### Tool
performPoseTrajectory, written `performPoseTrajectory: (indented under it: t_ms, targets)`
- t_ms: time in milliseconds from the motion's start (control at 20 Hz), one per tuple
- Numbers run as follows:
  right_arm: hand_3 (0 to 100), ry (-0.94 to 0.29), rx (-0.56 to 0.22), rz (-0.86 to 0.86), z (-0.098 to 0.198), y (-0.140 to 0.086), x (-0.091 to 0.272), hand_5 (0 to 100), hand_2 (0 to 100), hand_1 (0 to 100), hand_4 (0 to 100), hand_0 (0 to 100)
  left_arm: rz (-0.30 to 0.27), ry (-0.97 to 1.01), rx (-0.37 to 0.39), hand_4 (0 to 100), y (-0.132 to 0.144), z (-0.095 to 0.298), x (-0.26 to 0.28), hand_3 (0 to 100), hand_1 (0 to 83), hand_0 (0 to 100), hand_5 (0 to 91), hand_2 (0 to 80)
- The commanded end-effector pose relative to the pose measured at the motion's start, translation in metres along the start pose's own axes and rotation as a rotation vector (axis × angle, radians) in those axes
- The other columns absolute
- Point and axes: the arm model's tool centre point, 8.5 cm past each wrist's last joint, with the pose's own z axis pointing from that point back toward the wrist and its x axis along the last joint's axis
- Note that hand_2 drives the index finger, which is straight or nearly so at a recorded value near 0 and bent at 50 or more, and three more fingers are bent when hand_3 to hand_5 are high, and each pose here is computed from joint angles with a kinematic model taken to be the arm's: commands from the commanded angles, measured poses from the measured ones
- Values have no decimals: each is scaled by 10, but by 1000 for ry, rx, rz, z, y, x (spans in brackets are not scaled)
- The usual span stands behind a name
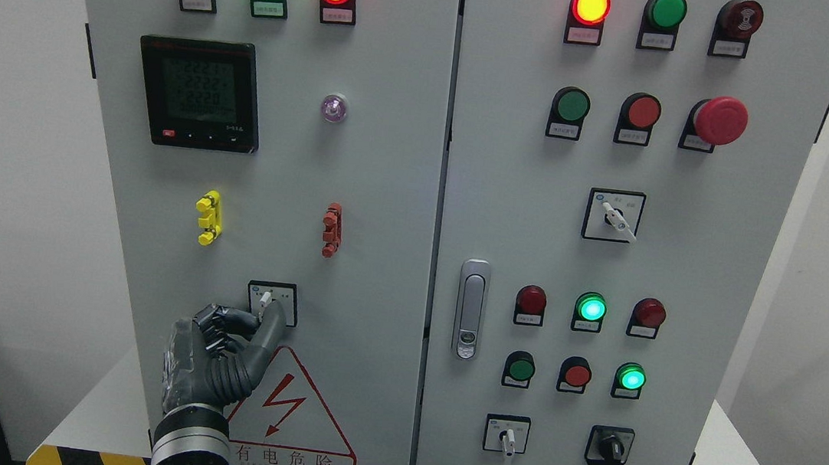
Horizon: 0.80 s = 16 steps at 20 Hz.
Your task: Turn on light switch 1
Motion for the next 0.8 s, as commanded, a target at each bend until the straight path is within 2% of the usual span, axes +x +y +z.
performPoseTrajectory:
  t_ms: [0, 751]
  targets:
    - [0, 2, 0, -24, 0, 0, 0, 0, 0, 0, 0, 0, -4, 3, -1, 881, 0, 0, -1, 787, 675, 457, 808, 635]
    - [0, 2, 0, -24, 0, 0, 0, 0, 0, 0, 0, 0, -12, 6, -11, 893, 1, -1, -3, 806, 627, 528, 825, 638]
